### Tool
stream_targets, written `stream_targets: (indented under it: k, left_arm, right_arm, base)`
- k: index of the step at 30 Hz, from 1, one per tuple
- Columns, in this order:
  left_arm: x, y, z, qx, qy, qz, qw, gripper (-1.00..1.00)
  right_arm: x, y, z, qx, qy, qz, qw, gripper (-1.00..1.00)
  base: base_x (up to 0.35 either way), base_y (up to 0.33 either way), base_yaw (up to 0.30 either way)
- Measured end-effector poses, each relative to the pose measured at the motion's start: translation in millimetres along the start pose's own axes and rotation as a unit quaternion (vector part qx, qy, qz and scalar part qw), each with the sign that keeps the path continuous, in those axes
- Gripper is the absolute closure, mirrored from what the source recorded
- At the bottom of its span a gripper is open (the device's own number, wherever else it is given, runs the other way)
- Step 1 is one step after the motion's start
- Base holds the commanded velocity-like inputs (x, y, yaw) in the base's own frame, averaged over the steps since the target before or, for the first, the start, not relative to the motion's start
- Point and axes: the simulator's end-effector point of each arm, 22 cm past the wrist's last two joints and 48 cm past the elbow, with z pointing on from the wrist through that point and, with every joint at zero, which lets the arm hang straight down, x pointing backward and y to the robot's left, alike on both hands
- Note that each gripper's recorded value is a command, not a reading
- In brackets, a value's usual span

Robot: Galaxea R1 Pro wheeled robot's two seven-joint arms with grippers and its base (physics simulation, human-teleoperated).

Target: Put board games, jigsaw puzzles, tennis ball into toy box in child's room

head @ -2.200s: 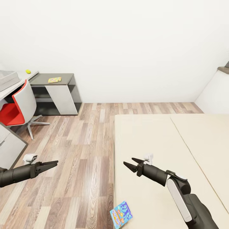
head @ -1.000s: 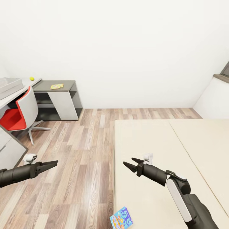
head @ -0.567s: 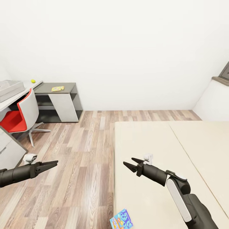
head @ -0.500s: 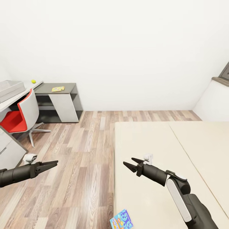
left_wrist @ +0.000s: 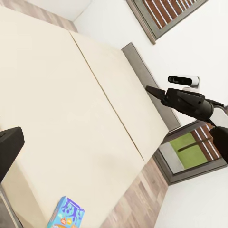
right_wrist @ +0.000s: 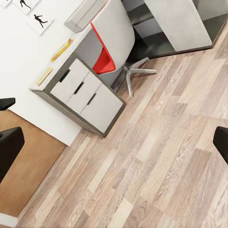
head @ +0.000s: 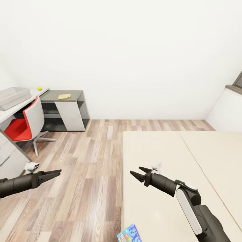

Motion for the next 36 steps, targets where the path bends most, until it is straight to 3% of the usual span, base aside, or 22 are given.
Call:
stream_targets:
  k: [36]
  left_arm:
    - [-15, -22, -7.4, 0.007, -0.013, 0.026, 0.9996, -1.00]
  right_arm:
    - [-22, 19, -7.3, -0.007, -0.016, -0.024, 0.9996, -1.00]
  base:
    - [0.000, 0.000, 0.070]
